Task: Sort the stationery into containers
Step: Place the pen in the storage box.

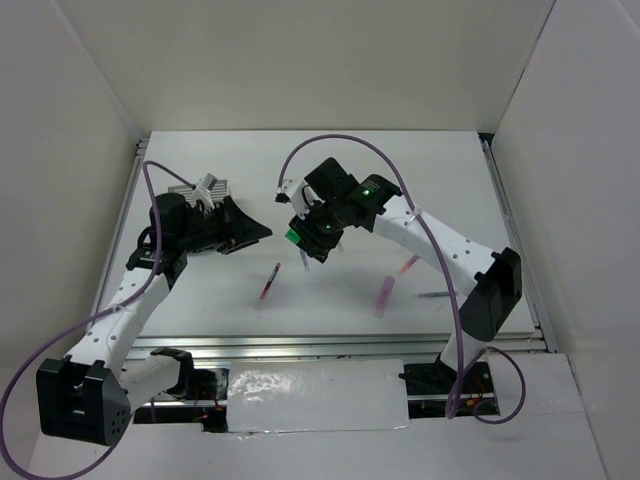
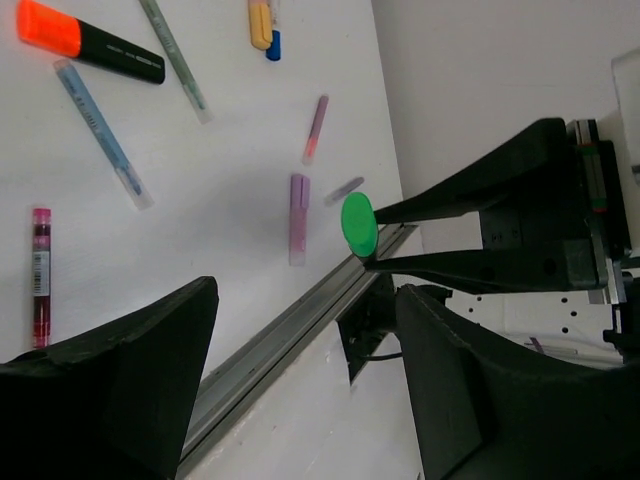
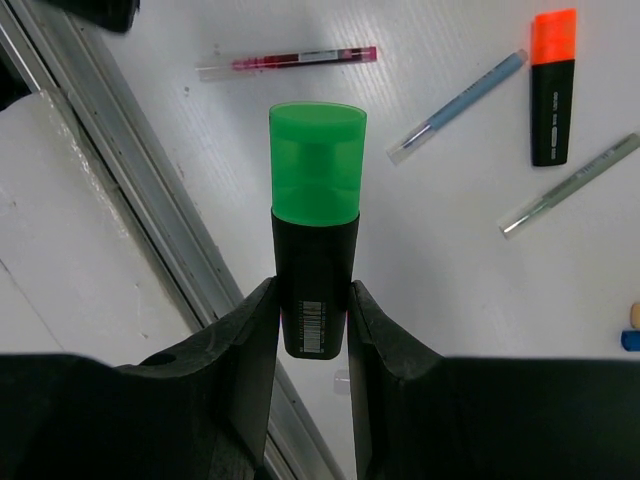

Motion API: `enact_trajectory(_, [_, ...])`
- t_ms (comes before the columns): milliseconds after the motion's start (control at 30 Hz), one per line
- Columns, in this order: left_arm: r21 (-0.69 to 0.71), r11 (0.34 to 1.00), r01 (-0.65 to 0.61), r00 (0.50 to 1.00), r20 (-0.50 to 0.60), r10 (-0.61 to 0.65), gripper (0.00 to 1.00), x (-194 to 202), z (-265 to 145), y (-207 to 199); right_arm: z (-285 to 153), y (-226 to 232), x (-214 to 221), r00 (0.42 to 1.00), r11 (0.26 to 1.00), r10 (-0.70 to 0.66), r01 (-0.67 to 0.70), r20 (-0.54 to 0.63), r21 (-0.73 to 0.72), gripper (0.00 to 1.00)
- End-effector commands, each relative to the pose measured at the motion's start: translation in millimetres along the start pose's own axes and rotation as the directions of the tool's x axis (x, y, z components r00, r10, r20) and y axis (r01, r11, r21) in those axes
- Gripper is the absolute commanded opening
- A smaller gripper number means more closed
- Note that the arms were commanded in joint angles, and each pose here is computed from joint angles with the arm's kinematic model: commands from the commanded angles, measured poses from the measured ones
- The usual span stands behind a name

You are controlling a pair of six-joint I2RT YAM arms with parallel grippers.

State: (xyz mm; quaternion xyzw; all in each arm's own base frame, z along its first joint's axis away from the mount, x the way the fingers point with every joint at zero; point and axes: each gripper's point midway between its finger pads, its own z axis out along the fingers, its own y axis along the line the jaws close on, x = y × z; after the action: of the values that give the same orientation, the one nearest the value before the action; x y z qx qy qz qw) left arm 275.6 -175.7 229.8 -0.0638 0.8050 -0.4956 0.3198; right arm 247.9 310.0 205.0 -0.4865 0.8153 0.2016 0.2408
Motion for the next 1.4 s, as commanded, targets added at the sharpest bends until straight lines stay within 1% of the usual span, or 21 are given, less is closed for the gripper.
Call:
enact_trajectory(0, [0.076, 0.997, -0.027, 1.0, -0.007, 0.028, 0.83, -3, 2, -20, -7, 3, -26, 0.997, 0.999, -0.038, 0.037, 0.06, 0.007, 0.0])
enact_trajectory(67, [0.077, 0.997, -0.018, 0.999, -0.027, 0.02, 0.83, 4, 4, -17, -6, 5, -31, 0.997, 0.999, -0.048, 0.048, 0.064, 0.004, 0.0])
enact_trajectory(100, [0.094, 0.995, -0.034, 0.999, -0.015, 0.035, 0.83, 1, 4, -21, -2, 8, -32, 0.997, 0.998, -0.055, 0.056, 0.06, -0.003, 0.0])
enact_trajectory(433, [0.109, 0.994, -0.002, 0.999, -0.034, 0.006, 0.81, 12, 5, -16, 8, 25, -53, 0.992, 0.994, -0.098, 0.101, 0.077, -0.033, 0.0])
enact_trajectory(533, [0.108, 0.994, 0.003, 0.999, -0.033, 0.0, 0.76, 12, 5, -16, 10, 28, -58, 0.991, 0.993, -0.104, 0.107, 0.082, -0.041, 0.0])
enact_trajectory(667, [0.121, 0.993, 0.017, 0.999, -0.033, -0.013, 0.62, 11, 5, -17, 12, 32, -62, 0.99, 0.992, -0.11, 0.115, 0.087, -0.046, 0.0])
enact_trajectory(767, [0.14, 0.99, 0.03, 0.999, -0.039, -0.025, 0.54, 13, 5, -20, 11, 32, -65, 0.989, 0.992, -0.113, 0.117, 0.093, -0.045, 0.0])
enact_trajectory(933, [0.149, 0.988, 0.046, 0.999, -0.035, -0.041, 0.48, 14, 5, -20, 8, 37, -65, 0.988, 0.991, -0.119, 0.125, 0.099, -0.055, 0.0])
enact_trajectory(1067, [0.152, 0.987, 0.054, 0.999, -0.016, -0.052, 0.4, 11, 3, -21, 8, 42, -64, 0.987, 0.989, -0.127, 0.134, 0.098, -0.062, 0.0])
enact_trajectory(1200, [0.159, 0.985, 0.072, 0.997, -0.01, -0.072, 0.43, 9, 2, -22, 10, 47, -62, 0.987, 0.987, -0.135, 0.142, 0.091, -0.075, 0.0])
enact_trajectory(1267, [0.159, 0.985, 0.07, 0.998, -0.01, -0.069, 0.39, 10, 1, -22, 11, 51, -62, 0.985, 0.985, -0.144, 0.151, 0.091, -0.084, 0.0])
enact_trajectory(1300, [0.161, 0.984, 0.07, 0.998, -0.012, -0.069, 0.36, 10, 1, -22, 11, 51, -62, 0.986, 0.985, -0.143, 0.151, 0.089, -0.084, 0.0])
enact_trajectory(1333, [0.165, 0.984, 0.07, 0.998, -0.009, -0.069, 0.25, 10, 0, -23, 12, 53, -62, 0.985, 0.984, -0.149, 0.156, 0.086, -0.087, 0.0])
enact_trajectory(1367, [0.164, 0.984, 0.073, 0.997, -0.01, -0.072, 0.18, 11, 0, -22, 13, 54, -62, 0.985, 0.983, -0.151, 0.159, 0.086, -0.087, 0.0])
